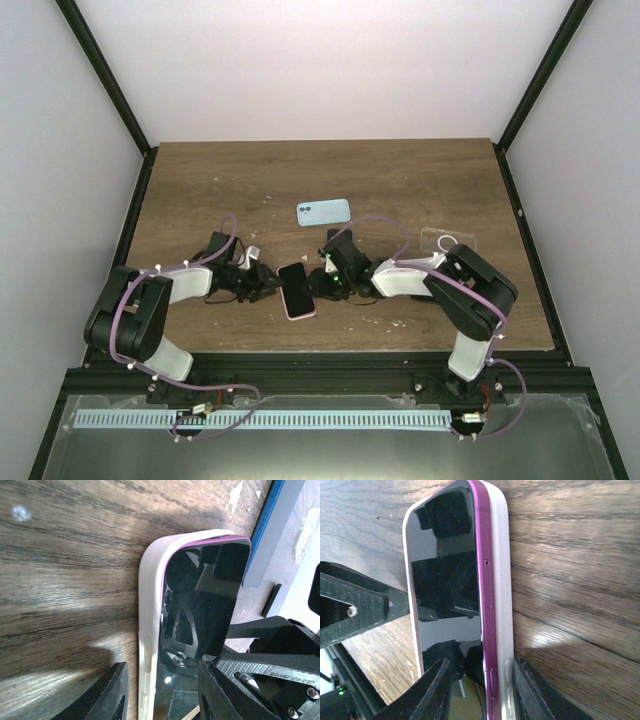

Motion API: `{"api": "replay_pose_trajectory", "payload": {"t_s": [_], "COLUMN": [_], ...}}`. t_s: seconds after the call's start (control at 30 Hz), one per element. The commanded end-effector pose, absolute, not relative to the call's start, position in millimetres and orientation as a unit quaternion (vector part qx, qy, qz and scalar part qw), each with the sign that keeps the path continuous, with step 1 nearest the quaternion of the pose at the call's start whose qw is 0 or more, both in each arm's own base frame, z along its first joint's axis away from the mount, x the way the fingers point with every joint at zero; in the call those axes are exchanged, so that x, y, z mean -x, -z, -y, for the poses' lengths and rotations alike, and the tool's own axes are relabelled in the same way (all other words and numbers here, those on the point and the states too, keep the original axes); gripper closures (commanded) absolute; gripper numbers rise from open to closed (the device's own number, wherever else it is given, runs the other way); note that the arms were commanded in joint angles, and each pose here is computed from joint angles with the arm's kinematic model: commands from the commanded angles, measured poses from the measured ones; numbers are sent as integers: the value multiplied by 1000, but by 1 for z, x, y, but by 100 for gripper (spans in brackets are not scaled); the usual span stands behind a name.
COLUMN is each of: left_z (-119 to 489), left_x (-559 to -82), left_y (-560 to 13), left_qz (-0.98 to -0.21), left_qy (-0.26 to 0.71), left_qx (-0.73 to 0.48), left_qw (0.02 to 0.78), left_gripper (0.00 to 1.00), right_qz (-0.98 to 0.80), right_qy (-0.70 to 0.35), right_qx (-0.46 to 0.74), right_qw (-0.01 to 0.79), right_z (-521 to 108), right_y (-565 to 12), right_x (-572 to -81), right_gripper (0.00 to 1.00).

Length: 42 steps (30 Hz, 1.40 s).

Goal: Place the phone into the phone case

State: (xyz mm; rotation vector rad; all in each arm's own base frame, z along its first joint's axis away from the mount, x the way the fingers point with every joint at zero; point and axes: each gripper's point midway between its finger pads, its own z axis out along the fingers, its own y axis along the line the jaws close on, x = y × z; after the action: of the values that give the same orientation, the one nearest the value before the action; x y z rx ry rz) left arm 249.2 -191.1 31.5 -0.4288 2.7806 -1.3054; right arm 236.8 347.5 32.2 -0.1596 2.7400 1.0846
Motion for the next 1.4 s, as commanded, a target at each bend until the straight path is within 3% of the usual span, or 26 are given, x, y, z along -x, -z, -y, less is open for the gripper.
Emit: {"api": "replay_pose_trajectory", "payload": {"t_s": [0.0, 0.23, 0.53, 1.0, 1.37], "left_z": [194, 202, 209, 217, 210], "left_x": [-246, -232, -216, -198, -191], "left_y": [-28, -23, -18, -23, -20], "left_qz": [-895, -890, -890, -883, -890], "left_qy": [430, 441, 442, 455, 441], "left_qx": [118, 112, 109, 106, 111], "left_qw": [16, -7, -24, -39, -32], "left_gripper": [60, 62, 72, 63, 63], "right_qz": [-912, -899, -861, -817, -793], "right_qy": [-400, -431, -505, -573, -605], "right_qx": [55, 43, 47, 33, 24], "right_qw": [77, 65, 46, 51, 64], "right_z": [-362, -369, -382, -380, -377], "right_y": [-35, -42, -67, -92, -104], "right_x": [-232, -229, -221, -214, -212], "right_gripper": [65, 65, 65, 65, 63]}}
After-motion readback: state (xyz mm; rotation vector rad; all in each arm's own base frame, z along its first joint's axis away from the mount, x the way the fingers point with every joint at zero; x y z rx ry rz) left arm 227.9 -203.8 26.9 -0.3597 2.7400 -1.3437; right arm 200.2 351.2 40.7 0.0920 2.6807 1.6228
